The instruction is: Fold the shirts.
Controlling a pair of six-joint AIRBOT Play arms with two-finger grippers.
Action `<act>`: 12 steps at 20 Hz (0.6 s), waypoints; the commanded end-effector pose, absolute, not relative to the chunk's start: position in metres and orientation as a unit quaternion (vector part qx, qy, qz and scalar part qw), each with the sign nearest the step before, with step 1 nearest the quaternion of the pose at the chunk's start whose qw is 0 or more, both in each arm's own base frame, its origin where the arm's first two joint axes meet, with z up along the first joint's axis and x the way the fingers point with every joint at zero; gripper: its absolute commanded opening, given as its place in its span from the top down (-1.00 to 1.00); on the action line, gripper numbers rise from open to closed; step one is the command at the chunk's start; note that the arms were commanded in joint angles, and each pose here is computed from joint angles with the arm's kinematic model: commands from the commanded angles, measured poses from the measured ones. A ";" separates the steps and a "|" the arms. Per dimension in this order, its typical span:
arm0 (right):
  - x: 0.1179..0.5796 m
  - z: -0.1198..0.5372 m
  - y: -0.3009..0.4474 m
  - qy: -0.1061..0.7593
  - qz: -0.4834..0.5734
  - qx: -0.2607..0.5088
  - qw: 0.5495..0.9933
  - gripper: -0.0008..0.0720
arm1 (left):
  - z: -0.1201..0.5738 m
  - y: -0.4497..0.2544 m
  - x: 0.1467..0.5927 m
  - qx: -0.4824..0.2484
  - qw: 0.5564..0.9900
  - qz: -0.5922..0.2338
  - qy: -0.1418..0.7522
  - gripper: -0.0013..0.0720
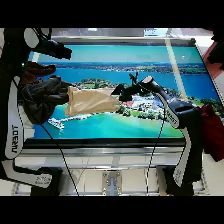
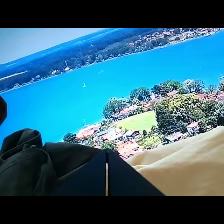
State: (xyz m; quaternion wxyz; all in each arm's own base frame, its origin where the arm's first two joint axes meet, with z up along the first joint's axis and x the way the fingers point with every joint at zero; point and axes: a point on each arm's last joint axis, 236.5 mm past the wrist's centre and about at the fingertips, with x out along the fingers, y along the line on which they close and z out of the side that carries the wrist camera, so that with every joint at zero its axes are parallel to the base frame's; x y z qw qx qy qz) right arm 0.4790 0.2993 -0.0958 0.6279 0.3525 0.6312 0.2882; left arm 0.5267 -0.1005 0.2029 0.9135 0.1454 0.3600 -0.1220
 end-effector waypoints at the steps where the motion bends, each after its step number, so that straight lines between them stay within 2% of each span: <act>1: 0.476 -0.085 0.328 0.611 0.326 0.368 0.621 -0.65 | 0.203 -0.100 0.527 0.154 0.912 -0.125 0.359 0.93; 2: 0.480 -0.081 0.332 0.600 0.334 0.373 0.624 -0.57 | 0.203 -0.100 0.526 0.154 0.912 -0.125 0.359 0.93; 4: 0.485 -0.073 0.337 0.582 0.346 0.382 0.629 -0.01 | 0.202 -0.100 0.525 0.154 0.910 -0.125 0.363 0.93; 6: 0.488 -0.066 0.340 0.566 0.365 0.383 0.632 0.70 | 0.199 -0.098 0.523 0.157 0.908 -0.123 0.369 0.93; 7: 0.488 -0.060 0.343 0.558 0.376 0.388 0.630 0.89 | 0.199 -0.096 0.523 0.159 0.907 -0.121 0.371 0.93; 9: 0.492 -0.041 0.344 0.539 0.395 0.407 0.622 0.90 | 0.199 -0.093 0.523 0.165 0.907 -0.115 0.371 0.93; 12: 0.515 -0.011 0.312 0.506 0.388 0.409 0.653 0.90 | 0.199 -0.091 0.524 0.167 0.907 -0.112 0.371 0.93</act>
